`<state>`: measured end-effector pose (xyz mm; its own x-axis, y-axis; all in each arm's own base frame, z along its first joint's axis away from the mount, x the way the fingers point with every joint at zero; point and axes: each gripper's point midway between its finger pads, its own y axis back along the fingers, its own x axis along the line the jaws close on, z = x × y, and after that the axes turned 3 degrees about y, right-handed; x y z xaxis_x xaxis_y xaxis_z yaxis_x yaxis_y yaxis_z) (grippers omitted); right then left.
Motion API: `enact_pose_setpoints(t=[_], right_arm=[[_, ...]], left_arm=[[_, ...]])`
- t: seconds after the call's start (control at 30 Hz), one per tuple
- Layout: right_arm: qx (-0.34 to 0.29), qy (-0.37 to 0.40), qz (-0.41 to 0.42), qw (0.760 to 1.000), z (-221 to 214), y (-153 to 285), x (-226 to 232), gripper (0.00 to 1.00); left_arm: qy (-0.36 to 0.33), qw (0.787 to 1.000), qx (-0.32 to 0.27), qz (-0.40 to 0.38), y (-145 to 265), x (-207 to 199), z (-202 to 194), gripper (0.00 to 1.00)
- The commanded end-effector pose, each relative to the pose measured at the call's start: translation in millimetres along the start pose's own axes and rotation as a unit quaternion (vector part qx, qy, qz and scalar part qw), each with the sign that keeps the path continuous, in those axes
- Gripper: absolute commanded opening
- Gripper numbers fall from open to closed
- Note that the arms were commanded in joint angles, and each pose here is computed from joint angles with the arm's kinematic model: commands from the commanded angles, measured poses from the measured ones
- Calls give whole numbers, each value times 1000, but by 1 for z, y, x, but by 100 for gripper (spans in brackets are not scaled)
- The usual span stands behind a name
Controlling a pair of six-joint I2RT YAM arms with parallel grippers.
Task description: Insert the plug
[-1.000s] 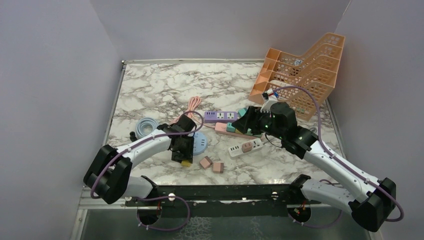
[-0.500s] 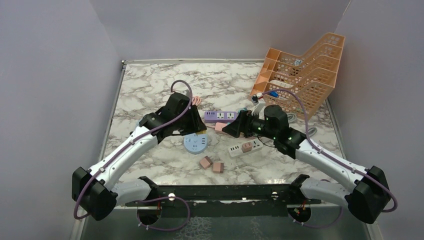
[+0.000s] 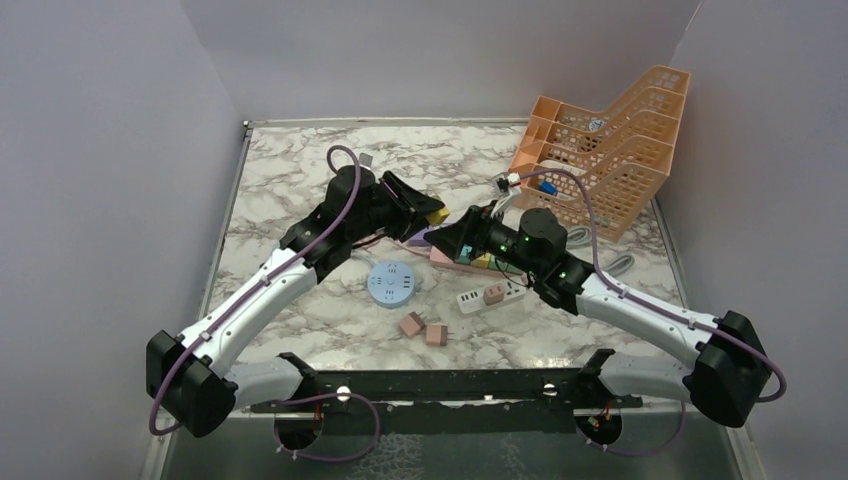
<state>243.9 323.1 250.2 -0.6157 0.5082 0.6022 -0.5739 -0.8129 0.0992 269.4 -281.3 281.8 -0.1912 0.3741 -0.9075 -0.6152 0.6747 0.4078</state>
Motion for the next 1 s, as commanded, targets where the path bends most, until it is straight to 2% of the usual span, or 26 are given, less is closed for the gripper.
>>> enact_pose_setpoints(t=[0.0, 0.2, 0.43, 0.67, 0.97], right_arm=[[-96, 3, -5, 995, 48, -7, 9, 70], [-127, 19, 20, 992, 61, -13, 18, 58], [-121, 14, 31, 992, 54, -23, 16, 45], [-148, 32, 56, 987, 61, -27, 22, 46], [-143, 43, 43, 988, 54, -43, 11, 47]], left_arm=[[105, 993, 7, -47, 7, -21, -2, 31], [156, 987, -4, -48, 15, -17, 1, 31], [206, 977, -12, -60, 21, -18, 4, 30], [253, 963, -35, -89, 30, -24, 14, 29], [275, 955, -57, -99, 32, -31, 26, 29]])
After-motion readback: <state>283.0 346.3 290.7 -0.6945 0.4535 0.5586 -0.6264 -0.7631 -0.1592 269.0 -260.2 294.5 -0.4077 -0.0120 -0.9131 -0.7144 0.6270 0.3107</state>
